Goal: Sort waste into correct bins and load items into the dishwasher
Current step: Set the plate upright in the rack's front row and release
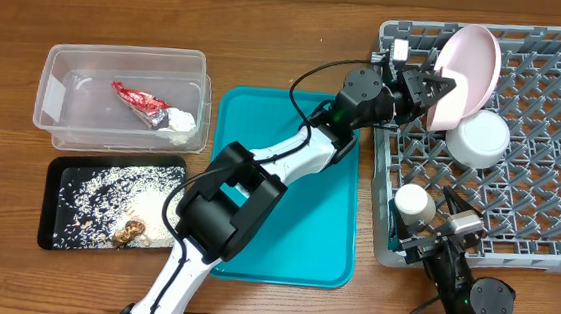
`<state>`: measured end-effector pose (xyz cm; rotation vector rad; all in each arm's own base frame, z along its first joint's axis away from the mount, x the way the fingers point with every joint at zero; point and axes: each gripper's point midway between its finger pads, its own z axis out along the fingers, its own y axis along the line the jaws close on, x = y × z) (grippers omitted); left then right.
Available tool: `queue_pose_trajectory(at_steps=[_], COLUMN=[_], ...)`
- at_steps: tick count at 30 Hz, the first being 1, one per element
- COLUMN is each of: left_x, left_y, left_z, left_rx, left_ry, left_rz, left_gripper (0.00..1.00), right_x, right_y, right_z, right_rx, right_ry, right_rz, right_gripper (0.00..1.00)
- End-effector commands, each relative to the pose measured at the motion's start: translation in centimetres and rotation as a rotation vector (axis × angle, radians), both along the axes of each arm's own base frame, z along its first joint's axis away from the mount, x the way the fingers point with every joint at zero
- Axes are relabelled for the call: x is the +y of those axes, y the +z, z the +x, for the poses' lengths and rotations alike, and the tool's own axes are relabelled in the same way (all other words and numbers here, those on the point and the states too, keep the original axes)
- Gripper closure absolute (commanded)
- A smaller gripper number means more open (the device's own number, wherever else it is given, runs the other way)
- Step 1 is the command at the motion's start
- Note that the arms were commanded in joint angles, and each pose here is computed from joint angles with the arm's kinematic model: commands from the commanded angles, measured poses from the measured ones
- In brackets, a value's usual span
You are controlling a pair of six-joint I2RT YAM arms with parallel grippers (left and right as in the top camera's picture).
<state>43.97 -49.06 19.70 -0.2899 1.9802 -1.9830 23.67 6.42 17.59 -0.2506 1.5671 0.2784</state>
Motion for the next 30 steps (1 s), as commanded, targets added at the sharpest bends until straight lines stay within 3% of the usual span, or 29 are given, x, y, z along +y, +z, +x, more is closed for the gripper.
queue_pose_trajectory(at_steps=[1,6,8,9,10,18,23,30], left_x=[0.4,1.0,1.3,1.5,1.8,5.3,8.1,7.2], left_y=[-0.8,-2.5,-1.6,-0.8,-0.1,4.1,4.4,1.3], left_z=[1.3,1.8,2.2,2.3,2.5,3.9,4.9,2.9], left_rx=[0.054,0.105,0.075,0.051,0.027,-0.102,-0.09,-0.067], left_ry=[0.047,0.06,0.06,0.052,0.047,-0.011,-0.037,-0.138], left_rz=[0.021,0.071,0.043,0.022,0.002,-0.089,-0.015,0.106], left_gripper=[0.96,0.93,0.66,0.37,0.0,0.0,0.0,0.0], right_x=[-0.2,-0.2,-0.2,-0.2,-0.2,-0.2,-0.2,-0.2], right_y=[-0.1,-0.1,-0.1,-0.1,-0.1,-0.1,-0.1,-0.1], right_z=[0.1,0.1,0.1,0.1,0.1,0.1,0.1,0.1], right_rx=[-0.005,-0.005,-0.005,-0.005,-0.005,-0.005,-0.005,-0.005], right_ry=[-0.01,-0.01,-0.01,-0.01,-0.01,-0.01,-0.01,-0.01], right_rz=[0.0,0.0,0.0,0.0,0.0,0.0,0.0,0.0], right_gripper=[0.0,0.0,0.0,0.0,0.0,0.0,0.0,0.0])
